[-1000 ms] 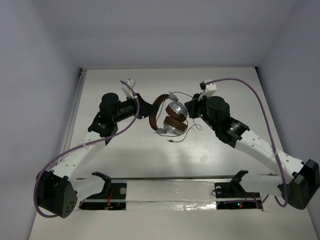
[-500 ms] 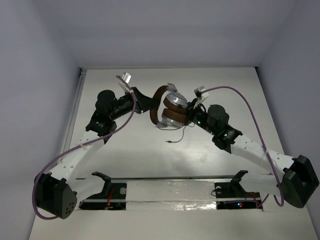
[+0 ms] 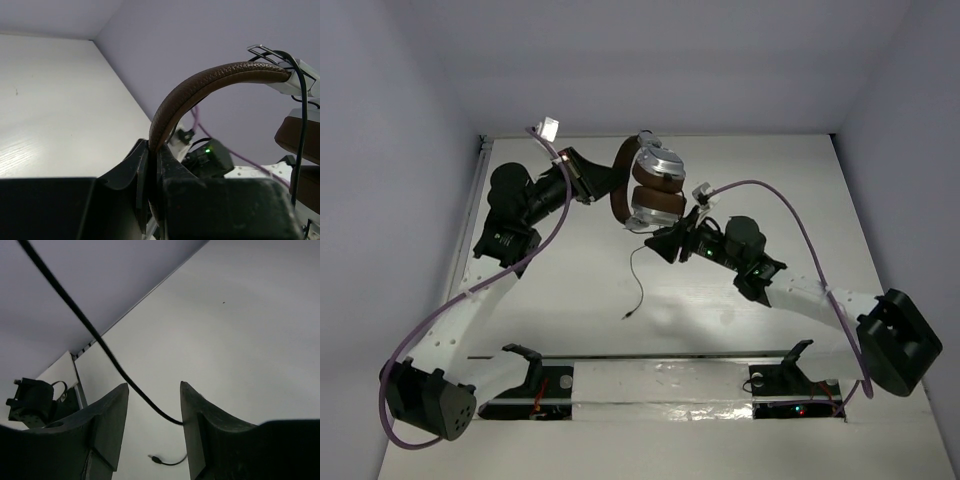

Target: Wrap the headphones

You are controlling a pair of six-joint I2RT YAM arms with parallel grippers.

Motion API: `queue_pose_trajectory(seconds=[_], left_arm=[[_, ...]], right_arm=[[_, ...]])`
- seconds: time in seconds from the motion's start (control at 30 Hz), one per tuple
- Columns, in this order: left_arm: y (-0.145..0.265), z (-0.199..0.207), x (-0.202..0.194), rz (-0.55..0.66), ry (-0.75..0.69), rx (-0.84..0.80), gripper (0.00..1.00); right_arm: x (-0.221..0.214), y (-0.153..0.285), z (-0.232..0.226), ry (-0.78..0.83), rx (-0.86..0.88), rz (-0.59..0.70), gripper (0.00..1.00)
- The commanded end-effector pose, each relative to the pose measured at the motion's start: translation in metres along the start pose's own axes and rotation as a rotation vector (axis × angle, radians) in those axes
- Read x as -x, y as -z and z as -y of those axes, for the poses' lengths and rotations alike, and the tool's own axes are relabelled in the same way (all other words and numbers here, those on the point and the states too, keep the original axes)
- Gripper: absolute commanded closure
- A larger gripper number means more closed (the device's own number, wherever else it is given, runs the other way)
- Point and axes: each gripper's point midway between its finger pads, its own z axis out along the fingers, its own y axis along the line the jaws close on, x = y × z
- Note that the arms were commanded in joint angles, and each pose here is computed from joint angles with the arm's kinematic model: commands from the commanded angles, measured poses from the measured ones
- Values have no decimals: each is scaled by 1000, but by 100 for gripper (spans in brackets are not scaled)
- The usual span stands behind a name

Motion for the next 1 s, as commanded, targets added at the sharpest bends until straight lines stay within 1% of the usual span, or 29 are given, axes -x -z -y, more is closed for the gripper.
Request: queue_pose_trajectory(seconds=[0.0, 0.1, 0.13, 0.2, 0.33, 0.47, 0.57, 0.63, 0.77, 0.8, 0.87, 0.9, 0.93, 0.97], left_arm=[[5, 50, 37, 94, -39, -114, 100], [6, 56, 40, 94, -34, -125, 100], [6, 56, 40, 98, -33, -125, 100], [6, 55, 42, 99, -38, -108, 100], [6, 60, 47, 110, -42, -106, 100], [6, 55, 51, 131, -39, -81, 100], [4, 54, 52, 136, -32, -80, 100], [5, 56, 52, 139, -24, -91, 100], [7, 63, 55, 140, -23, -95, 100], [8, 63, 56, 142, -33, -92, 100], [10, 65, 58, 146, -42, -80, 100], [11, 66, 58, 149, -46, -81, 100], [12, 67, 59, 151, -51, -83, 100], [12, 67, 58, 149, -50, -83, 100]], right_arm=[[0, -8, -10, 11, 90, 20, 48], [2, -18, -16, -4, 142, 21, 45], [-7, -24, -11, -17, 141, -2, 44], [-9, -31, -14, -42, 173, -9, 42], [-14, -40, -8, -87, 179, 18, 37], [-19, -48, -21, -152, 271, 27, 33], [-38, -56, -21, -169, 247, 11, 32], [-46, -62, -4, -188, 175, 22, 31], [-51, -65, 23, -188, 59, 74, 30], [-51, -64, 27, -188, 38, 83, 31], [-51, -57, 28, -177, 21, 88, 37], [-50, -53, 28, -176, 14, 91, 41], [-55, -46, 29, -178, 3, 80, 51], [-46, -41, 23, -170, 13, 100, 56]])
